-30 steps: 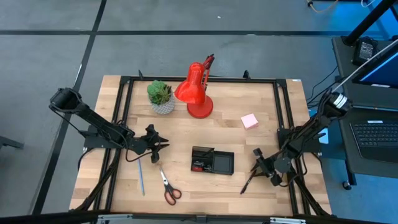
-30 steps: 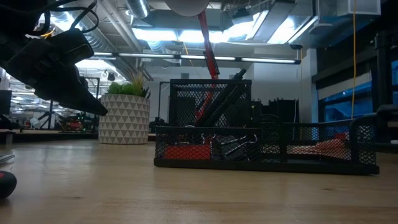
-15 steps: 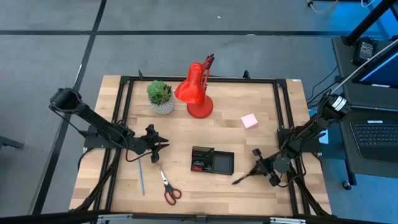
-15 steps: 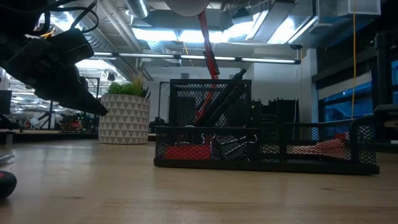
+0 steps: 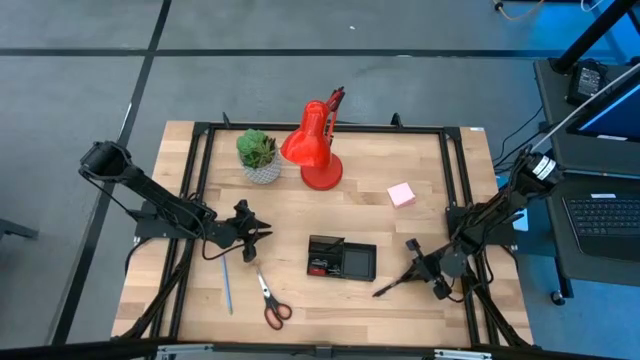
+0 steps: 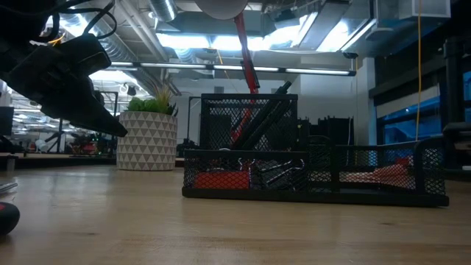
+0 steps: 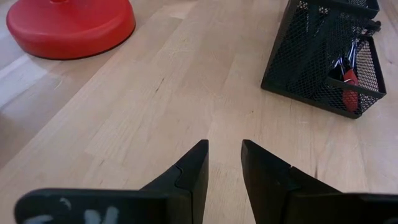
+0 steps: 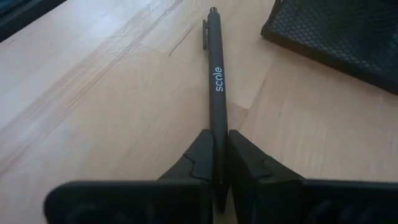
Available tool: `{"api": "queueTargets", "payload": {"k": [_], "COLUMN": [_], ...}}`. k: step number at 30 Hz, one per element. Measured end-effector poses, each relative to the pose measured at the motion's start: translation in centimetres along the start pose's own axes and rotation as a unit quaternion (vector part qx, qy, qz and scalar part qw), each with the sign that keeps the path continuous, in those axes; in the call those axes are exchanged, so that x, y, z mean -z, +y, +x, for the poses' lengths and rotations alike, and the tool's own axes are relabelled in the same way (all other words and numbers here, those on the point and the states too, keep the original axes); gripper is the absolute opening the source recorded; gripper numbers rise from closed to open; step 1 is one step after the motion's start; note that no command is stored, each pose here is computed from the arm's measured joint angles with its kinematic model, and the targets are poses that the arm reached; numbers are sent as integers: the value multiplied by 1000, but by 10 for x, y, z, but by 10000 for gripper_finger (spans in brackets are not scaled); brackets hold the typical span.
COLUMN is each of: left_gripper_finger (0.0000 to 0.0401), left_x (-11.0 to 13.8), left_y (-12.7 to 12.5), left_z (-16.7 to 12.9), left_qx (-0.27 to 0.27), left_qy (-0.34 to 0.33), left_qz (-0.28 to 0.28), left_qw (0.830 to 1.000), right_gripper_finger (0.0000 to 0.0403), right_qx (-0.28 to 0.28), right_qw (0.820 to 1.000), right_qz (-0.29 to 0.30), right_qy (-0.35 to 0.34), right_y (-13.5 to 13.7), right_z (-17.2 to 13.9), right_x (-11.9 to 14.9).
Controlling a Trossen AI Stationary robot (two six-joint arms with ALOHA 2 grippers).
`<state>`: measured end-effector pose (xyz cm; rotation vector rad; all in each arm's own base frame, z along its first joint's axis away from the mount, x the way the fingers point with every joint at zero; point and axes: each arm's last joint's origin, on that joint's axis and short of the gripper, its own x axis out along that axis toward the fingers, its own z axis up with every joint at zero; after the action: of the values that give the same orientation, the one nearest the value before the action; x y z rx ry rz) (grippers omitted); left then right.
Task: Pick and place office supplies into organizer
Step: Put the black pen into the black desk organizer
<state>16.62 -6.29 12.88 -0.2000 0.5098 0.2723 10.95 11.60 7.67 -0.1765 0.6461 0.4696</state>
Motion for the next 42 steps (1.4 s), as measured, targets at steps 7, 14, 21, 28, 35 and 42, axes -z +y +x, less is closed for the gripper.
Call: {"api": "queueTargets", "payload": {"k": [7, 14, 21, 28, 35, 42], "left_gripper_finger": [90, 90, 90, 90, 96, 141], "left_x": [0, 0, 0, -2, -18, -41], "left_y": [0, 0, -1, -2, -10, -20], "left_z": [0, 0, 0, 0, -2, -10], "left_qx": [0, 1, 15, 22, 55, 107], "left_qy": [0, 0, 9, -1, -80, -192], "left_qz": [0, 0, 0, 0, 51, 118], "left_qw": [1000, 1000, 1000, 1000, 994, 968], "right_gripper_finger": [24, 29, 24, 31, 27, 26], "right_qx": [4, 3, 0, 17, 105, 172], "right_qw": [1000, 999, 997, 990, 972, 954], "right_qz": [2, 9, -16, -69, -130, -148], "right_qy": [-11, -35, -74, -123, -166, -195], "right_y": [2, 6, 13, 21, 19, 0], "right_z": [3, 6, 10, 13, 14, 14], "right_x": [-8, -22, -47, -80, -117, -157]}}
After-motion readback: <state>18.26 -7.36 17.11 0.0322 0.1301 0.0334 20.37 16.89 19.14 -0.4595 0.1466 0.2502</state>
